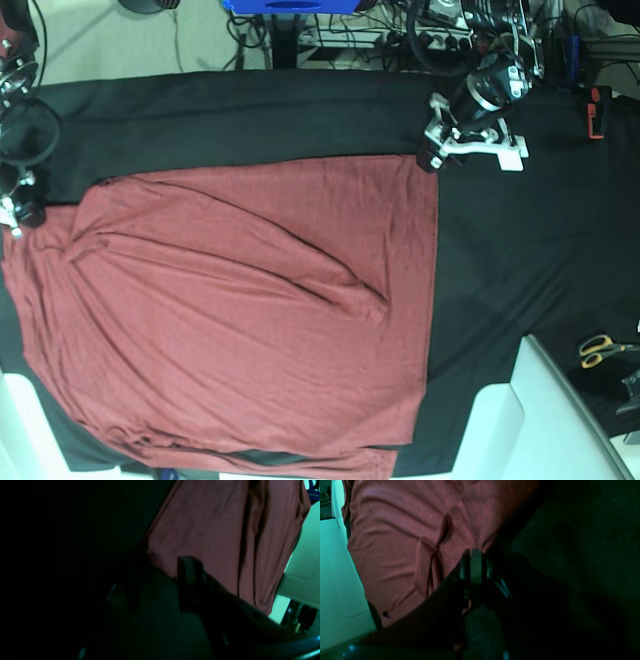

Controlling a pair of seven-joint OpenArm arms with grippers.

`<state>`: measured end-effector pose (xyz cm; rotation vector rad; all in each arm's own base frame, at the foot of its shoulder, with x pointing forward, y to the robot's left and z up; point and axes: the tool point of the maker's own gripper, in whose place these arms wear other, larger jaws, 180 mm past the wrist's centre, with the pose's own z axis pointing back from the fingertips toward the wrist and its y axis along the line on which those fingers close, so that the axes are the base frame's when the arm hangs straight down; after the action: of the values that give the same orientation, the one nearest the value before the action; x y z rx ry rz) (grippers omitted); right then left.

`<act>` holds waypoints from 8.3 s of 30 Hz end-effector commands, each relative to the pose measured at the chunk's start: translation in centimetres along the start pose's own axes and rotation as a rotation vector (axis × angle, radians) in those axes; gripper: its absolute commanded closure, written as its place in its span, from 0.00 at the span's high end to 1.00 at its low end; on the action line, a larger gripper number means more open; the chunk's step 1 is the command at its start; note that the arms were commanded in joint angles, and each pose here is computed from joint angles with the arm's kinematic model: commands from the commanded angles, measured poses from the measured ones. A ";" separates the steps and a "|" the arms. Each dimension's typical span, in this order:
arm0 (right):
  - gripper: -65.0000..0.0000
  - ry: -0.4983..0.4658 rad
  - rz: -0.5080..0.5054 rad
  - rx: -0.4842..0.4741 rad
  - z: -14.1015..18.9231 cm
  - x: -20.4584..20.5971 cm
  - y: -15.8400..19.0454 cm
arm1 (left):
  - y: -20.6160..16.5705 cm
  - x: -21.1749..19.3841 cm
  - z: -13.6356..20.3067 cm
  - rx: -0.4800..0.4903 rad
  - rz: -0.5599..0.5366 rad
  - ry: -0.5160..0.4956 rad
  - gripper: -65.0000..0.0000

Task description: Fold the T-shirt properly

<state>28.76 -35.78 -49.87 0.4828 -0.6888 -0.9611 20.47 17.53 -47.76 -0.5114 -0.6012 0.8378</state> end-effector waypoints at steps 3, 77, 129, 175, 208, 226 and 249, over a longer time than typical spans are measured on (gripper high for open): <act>0.00 -0.049 0.020 0.009 0.6 2.4 0.6 | -0.6 0.4 -0.8 -0.023 0.013 -0.004 0.36; 0.00 0.108 0.180 -0.100 6.0 -1.3 -3.2 | 1.2 1.6 4.2 -0.041 0.011 -0.022 0.00; 0.00 0.171 0.091 -0.310 6.7 -1.5 -3.7 | 1.3 1.3 5.6 -0.007 0.026 -0.025 0.00; 0.00 0.093 0.269 -0.338 5.9 1.8 3.9 | -3.1 3.9 6.3 -0.132 0.030 -0.093 0.00; 0.00 0.165 0.336 -0.353 1.4 1.9 5.9 | -3.3 6.2 1.8 -0.104 0.160 -0.097 0.00; 0.00 0.142 0.358 -0.359 0.1 2.3 6.1 | -2.7 6.1 0.3 -0.088 0.201 -0.079 0.00; 0.01 0.107 0.368 -0.346 -0.1 2.8 6.6 | -3.5 7.9 -0.7 -0.086 0.156 -0.095 0.00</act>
<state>32.03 -33.53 -46.72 0.1093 -0.4099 -0.6847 26.34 21.32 -44.60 -0.5981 -0.6582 1.0055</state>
